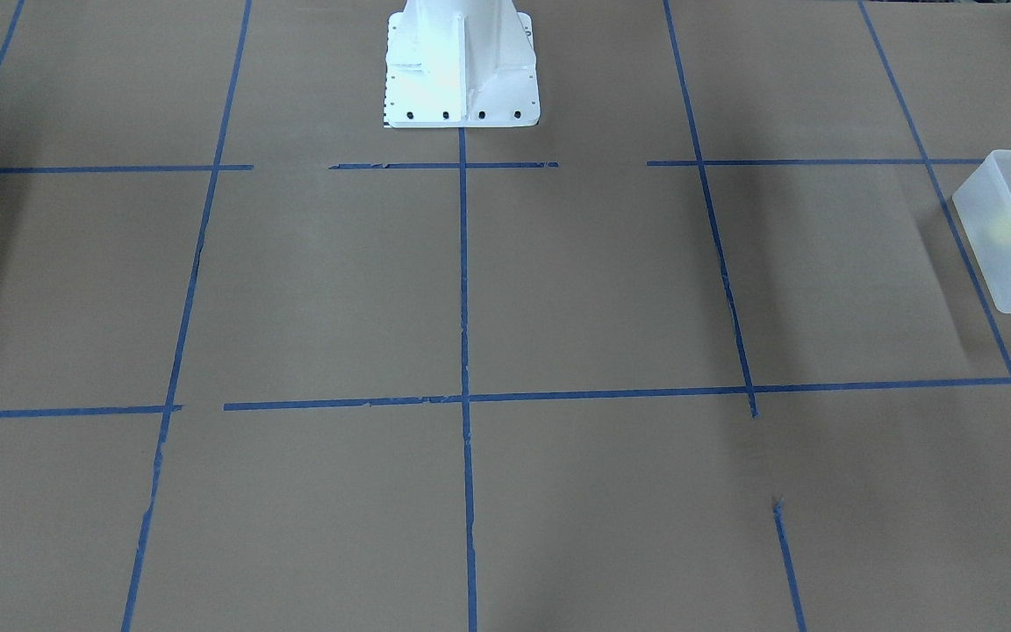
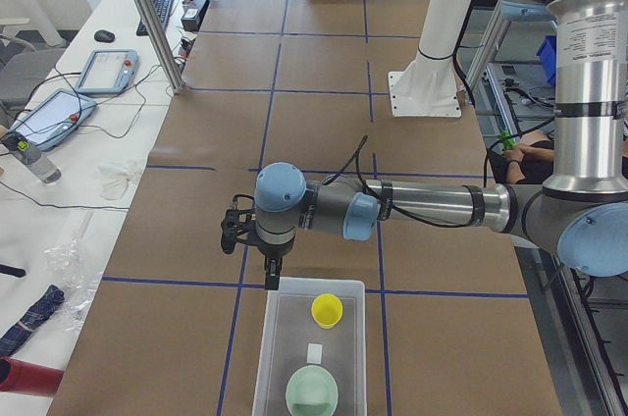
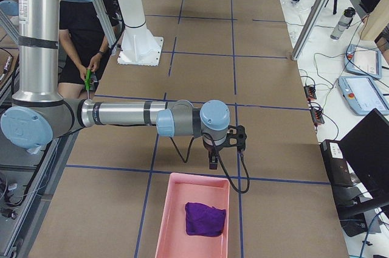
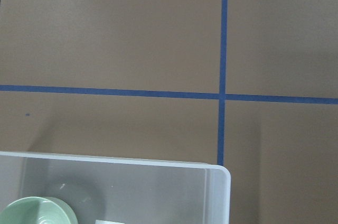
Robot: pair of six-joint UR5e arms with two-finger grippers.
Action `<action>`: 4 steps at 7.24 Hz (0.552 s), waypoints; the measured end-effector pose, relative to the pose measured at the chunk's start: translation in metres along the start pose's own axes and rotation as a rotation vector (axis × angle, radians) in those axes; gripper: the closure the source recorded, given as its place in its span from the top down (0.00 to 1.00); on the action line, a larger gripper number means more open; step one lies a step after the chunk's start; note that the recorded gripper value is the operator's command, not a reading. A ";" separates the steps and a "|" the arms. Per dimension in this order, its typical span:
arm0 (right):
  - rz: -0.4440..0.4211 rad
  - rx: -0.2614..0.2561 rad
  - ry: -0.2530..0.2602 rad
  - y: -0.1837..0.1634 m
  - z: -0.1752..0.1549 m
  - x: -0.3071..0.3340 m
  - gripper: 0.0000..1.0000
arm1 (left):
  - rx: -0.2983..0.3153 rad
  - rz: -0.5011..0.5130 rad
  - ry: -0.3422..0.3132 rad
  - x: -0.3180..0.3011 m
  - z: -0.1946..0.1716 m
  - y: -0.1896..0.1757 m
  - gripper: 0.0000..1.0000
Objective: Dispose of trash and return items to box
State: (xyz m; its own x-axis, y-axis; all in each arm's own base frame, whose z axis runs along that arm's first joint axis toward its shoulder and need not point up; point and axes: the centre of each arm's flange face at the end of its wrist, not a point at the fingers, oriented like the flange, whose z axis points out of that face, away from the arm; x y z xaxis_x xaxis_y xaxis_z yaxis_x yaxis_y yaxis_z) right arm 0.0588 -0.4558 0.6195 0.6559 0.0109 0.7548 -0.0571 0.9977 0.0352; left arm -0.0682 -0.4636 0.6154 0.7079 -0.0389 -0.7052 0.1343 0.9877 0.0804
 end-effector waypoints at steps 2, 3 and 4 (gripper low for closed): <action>0.000 0.000 0.000 0.000 0.000 0.000 1.00 | -0.006 -0.002 -0.001 0.002 0.003 0.001 1.00; 0.001 -0.001 0.000 0.000 0.000 0.000 1.00 | -0.009 -0.005 -0.003 0.001 0.004 0.001 1.00; 0.001 -0.001 0.000 0.000 0.001 0.001 1.00 | -0.011 -0.007 -0.005 0.000 0.005 0.001 1.00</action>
State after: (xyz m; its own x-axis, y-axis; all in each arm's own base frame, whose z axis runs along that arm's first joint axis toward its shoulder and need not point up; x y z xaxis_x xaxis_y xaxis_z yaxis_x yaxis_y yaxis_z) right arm 0.0588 -0.4562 0.6202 0.6560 0.0120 0.7547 -0.0571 0.9978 0.0338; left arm -0.0643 -0.4637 0.6193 0.7105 -0.0470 -0.7021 0.1317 0.9890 0.0670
